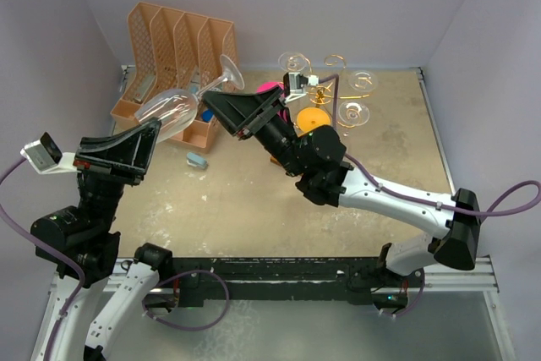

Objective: Place the wine glass upside down on the wine glass rack

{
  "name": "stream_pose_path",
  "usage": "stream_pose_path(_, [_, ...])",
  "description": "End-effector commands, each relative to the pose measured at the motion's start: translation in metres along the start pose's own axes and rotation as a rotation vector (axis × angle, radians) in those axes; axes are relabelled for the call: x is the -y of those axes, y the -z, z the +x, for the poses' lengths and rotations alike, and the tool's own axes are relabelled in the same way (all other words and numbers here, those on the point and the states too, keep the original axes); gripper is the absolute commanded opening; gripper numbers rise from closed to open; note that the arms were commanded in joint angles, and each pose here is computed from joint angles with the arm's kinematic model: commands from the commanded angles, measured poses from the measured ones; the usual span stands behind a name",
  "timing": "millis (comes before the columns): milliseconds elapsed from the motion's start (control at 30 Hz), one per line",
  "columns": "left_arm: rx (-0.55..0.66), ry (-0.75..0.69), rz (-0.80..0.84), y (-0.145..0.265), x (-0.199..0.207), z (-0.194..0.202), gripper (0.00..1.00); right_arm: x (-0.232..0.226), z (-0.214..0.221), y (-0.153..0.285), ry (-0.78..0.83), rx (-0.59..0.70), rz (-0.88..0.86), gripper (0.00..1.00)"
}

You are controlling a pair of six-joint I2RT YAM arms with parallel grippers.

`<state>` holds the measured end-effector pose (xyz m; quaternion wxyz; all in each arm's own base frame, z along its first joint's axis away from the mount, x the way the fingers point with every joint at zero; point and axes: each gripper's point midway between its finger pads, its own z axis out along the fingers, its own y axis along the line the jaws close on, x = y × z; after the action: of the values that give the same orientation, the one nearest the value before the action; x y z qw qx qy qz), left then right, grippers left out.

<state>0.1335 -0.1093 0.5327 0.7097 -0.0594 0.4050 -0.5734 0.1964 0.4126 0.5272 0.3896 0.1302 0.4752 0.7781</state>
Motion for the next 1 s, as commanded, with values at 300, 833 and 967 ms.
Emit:
stream_pose_path(300, [0.026,-0.003,0.118,0.001,0.025,-0.008,0.0,-0.032,-0.014,-0.012,-0.078,0.067,-0.039,0.41])
stream_pose_path(833, [-0.005,-0.011,0.155,0.004,0.032,-0.003,0.0,-0.016,-0.019,-0.024,-0.019,0.12,0.042,0.4])
stream_pose_path(967, [-0.021,-0.01,0.153,0.005,0.031,0.001,0.0,-0.022,-0.021,-0.022,-0.029,0.128,0.012,0.34])
